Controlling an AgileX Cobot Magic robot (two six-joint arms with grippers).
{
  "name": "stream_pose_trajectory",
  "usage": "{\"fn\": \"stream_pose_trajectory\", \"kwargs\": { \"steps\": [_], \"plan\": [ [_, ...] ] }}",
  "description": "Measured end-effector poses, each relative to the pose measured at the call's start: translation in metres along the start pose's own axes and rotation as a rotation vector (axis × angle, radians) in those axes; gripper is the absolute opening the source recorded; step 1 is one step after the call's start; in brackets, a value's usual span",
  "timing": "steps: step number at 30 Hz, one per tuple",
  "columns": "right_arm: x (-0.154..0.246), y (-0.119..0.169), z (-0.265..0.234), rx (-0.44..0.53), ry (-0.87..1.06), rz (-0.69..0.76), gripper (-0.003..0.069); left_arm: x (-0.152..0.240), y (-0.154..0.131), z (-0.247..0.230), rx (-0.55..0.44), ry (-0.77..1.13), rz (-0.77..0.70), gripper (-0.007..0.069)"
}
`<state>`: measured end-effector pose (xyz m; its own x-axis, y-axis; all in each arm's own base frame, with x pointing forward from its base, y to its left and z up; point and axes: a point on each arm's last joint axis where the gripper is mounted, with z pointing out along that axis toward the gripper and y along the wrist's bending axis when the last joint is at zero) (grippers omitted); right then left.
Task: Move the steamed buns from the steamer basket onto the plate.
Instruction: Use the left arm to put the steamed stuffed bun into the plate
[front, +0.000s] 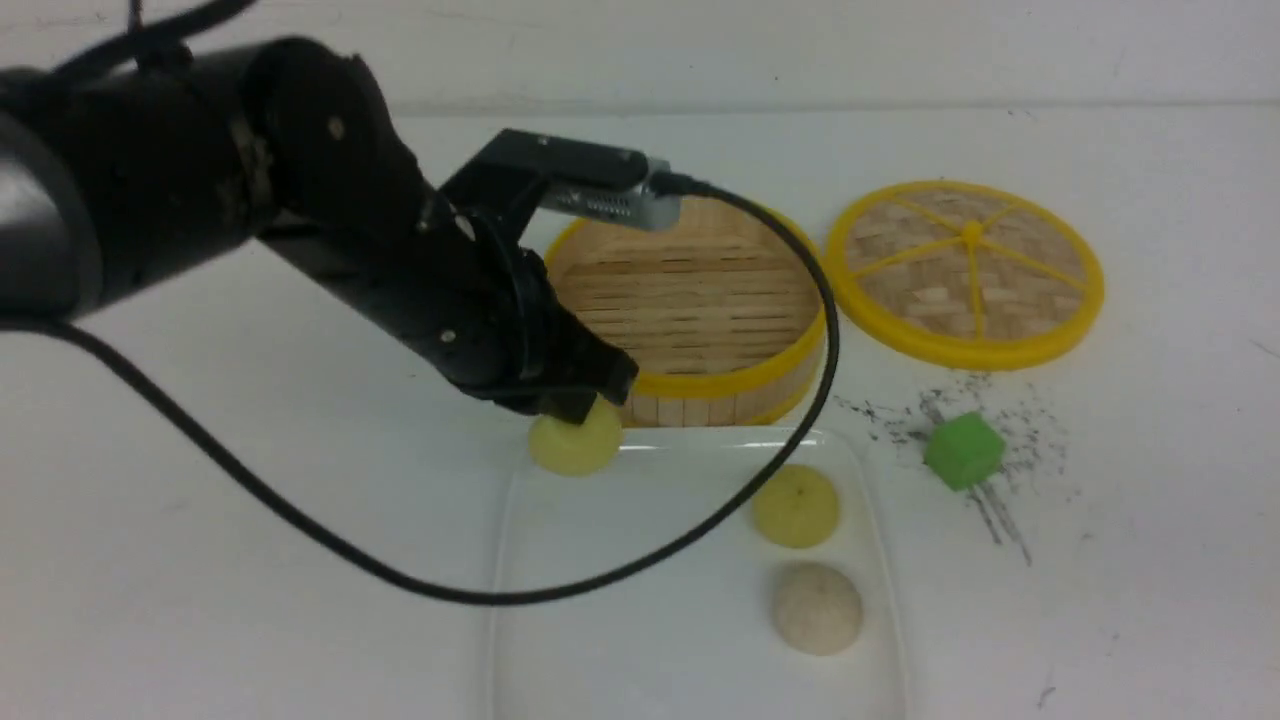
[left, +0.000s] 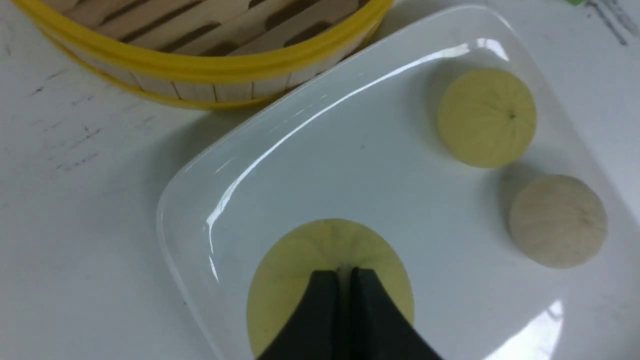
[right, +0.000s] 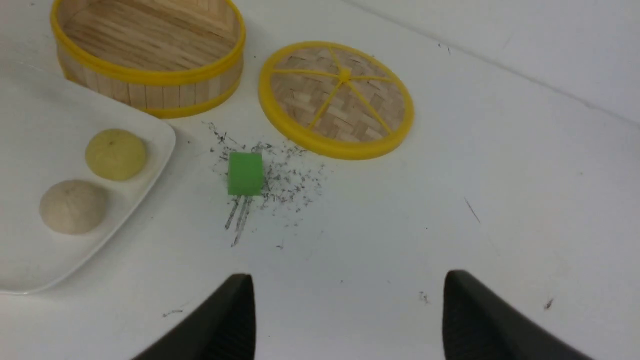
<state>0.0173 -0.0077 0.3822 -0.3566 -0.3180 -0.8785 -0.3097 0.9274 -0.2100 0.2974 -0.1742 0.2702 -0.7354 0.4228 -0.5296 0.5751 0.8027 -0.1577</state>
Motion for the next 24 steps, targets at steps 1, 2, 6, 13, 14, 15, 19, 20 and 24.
{"fn": "stream_pose_trajectory", "kwargs": {
  "steps": [1, 2, 6, 13, 14, 15, 19, 20, 24],
  "plan": [
    [0.0, 0.0, 0.0, -0.001, 0.0, -0.002, 0.0495, 0.003, 0.001, 0.007, 0.004, 0.002, 0.005, 0.0022],
    [0.0, 0.0, 0.0, -0.001, 0.0, -0.001, 0.0495, 0.007, 0.002, 0.017, 0.014, 0.006, 0.003, 0.0022],
    [0.0, 0.0, 0.0, -0.003, 0.0, -0.001, 0.0495, 0.014, 0.006, 0.043, 0.036, 0.043, -0.01, 0.0022],
    [0.001, 0.0, 0.0, -0.004, 0.014, -0.004, 0.0495, 0.017, 0.011, 0.066, 0.032, 0.054, -0.036, 0.0022],
    [0.001, 0.0, 0.0, -0.004, 0.014, -0.004, 0.0495, 0.017, 0.012, 0.068, 0.028, 0.051, -0.036, 0.0022],
    [0.001, 0.0, 0.0, -0.004, 0.015, -0.004, 0.0495, 0.017, 0.012, 0.068, 0.028, 0.05, -0.037, 0.0022],
    [0.001, 0.0, 0.0, -0.004, 0.015, -0.004, 0.0495, 0.019, 0.011, 0.068, 0.03, 0.067, -0.054, 0.0041],
    [0.001, 0.0, 0.0, -0.004, 0.016, -0.004, 0.0495, 0.02, 0.011, 0.068, 0.031, 0.076, -0.057, 0.0054],
    [0.002, 0.0, 0.0, -0.005, 0.018, -0.004, 0.0495, 0.021, 0.012, 0.066, 0.018, 0.119, -0.045, 0.0167]
  ]
}}
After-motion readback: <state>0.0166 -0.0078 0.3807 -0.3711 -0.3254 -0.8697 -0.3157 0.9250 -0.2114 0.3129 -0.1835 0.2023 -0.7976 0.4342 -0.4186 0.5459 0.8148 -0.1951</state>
